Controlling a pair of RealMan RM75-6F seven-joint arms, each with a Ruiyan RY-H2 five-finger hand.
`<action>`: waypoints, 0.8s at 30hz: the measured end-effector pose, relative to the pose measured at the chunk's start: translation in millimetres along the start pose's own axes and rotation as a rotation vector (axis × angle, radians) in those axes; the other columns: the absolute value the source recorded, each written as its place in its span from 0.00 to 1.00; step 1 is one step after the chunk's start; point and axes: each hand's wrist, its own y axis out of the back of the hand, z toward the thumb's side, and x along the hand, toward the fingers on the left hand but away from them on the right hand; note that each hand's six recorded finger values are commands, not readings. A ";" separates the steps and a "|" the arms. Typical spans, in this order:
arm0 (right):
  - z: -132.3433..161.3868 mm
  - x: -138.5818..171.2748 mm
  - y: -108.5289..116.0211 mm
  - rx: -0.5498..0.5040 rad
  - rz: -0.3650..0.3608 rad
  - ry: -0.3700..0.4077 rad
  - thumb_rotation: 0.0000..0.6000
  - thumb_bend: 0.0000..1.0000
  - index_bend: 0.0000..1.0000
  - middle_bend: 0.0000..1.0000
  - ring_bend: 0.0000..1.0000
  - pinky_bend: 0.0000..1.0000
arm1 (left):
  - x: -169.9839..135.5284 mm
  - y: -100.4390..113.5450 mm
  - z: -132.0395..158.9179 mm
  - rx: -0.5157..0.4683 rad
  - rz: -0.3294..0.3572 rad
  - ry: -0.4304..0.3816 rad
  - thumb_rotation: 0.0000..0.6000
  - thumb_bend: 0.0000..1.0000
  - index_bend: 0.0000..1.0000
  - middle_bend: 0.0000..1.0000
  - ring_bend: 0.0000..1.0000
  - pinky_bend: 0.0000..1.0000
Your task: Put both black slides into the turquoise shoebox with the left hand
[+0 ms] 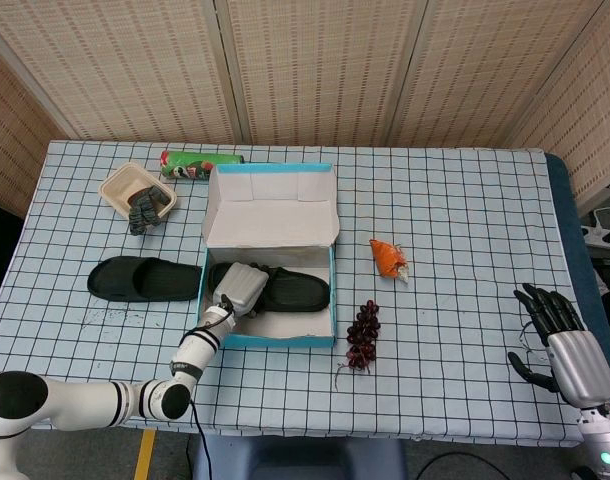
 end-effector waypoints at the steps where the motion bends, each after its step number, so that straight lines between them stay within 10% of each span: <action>1: 0.0 0.0 -0.2 0.000 0.001 0.000 1.00 0.22 0.00 0.00 0.00 0.00 | 0.7 -0.9 0.0 -0.004 0.001 -0.001 1.00 0.53 0.53 0.71 0.65 0.65; 8: -0.3 0.2 0.8 -0.003 -0.002 -0.002 1.00 0.22 0.00 0.00 0.00 0.00 | 3.3 -2.8 3.8 -0.040 0.033 -0.031 1.00 0.45 0.04 0.23 0.29 0.53; 11: 0.0 0.6 1.9 -0.003 -0.006 0.000 1.00 0.22 0.00 0.00 0.00 0.00 | 2.1 0.0 6.5 -0.071 0.043 -0.053 1.00 0.42 0.00 0.03 0.09 0.42; 24: 2.6 2.9 3.1 0.000 -0.013 0.007 1.00 0.22 0.00 0.00 0.00 0.00 | -13.4 16.1 3.5 -0.163 0.004 -0.129 1.00 0.37 0.00 0.00 0.00 0.16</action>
